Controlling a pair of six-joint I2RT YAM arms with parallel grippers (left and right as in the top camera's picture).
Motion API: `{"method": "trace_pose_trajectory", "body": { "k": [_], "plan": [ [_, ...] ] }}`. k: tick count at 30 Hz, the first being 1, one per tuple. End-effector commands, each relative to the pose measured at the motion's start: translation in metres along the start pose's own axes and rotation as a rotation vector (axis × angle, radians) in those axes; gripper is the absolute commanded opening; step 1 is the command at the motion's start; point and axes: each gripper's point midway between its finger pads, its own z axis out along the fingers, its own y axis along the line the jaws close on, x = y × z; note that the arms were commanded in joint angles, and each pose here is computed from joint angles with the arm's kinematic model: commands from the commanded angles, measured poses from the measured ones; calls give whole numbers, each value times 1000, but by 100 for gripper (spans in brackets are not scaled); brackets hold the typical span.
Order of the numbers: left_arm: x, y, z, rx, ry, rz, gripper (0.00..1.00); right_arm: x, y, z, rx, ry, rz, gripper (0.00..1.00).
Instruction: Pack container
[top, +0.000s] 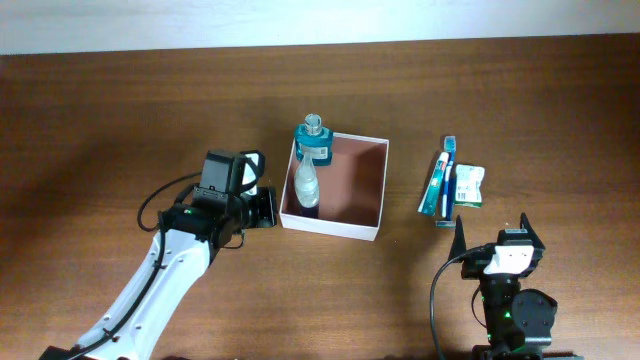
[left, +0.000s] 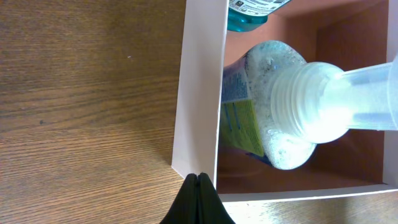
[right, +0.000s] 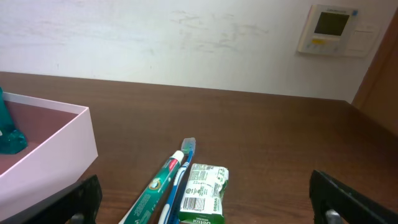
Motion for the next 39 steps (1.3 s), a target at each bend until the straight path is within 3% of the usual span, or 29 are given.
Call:
{"method": "trace_pose_trajectory", "body": {
  "k": [1,13,27,39],
  "plan": [
    [2,3,1,-17,-1,-9,1,2,-1,0,3,3,-3,98],
    [12,10,22,-30,61,-64,0,2,-1,0,3,3,-3,98],
    [15,-21,21,149,95,-60,1,2,-1,0,3,3,-3,98],
    [19,-30,19,201,119,-62,1,2,-1,0,3,3,-3,98]
  ]
}}
